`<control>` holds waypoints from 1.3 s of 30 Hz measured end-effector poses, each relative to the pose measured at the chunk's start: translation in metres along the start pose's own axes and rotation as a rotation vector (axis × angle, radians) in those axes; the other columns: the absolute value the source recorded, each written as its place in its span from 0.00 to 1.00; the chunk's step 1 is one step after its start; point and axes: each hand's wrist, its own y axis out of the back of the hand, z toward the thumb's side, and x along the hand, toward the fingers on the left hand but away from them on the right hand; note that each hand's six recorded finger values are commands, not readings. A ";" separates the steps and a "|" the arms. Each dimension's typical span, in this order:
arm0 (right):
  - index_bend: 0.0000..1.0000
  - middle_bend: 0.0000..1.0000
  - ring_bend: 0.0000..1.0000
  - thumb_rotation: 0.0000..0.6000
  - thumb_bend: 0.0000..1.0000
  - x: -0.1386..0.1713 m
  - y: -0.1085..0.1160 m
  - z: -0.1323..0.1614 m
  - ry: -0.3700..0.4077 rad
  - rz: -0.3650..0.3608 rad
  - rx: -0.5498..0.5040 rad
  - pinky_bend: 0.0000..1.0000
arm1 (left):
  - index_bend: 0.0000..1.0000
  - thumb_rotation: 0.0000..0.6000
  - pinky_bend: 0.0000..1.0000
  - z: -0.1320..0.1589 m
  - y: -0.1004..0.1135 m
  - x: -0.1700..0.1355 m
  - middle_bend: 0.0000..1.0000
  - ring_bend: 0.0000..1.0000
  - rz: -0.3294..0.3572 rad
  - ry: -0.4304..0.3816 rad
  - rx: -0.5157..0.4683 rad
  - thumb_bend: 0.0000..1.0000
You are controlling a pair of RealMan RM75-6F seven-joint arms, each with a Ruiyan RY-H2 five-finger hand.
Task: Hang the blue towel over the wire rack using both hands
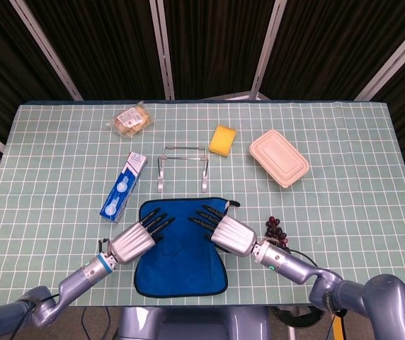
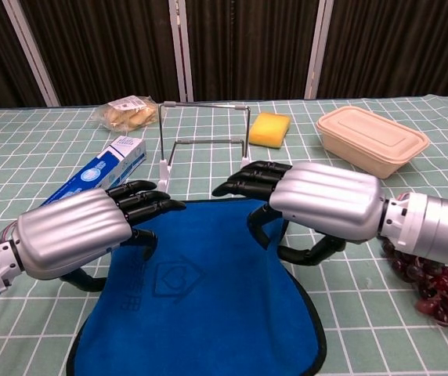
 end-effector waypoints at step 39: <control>0.64 0.05 0.00 1.00 0.41 -0.007 0.067 -0.017 -0.035 -0.150 0.024 0.00 | 0.79 1.00 0.00 -0.025 0.061 0.018 0.00 0.00 0.186 0.097 -0.045 0.48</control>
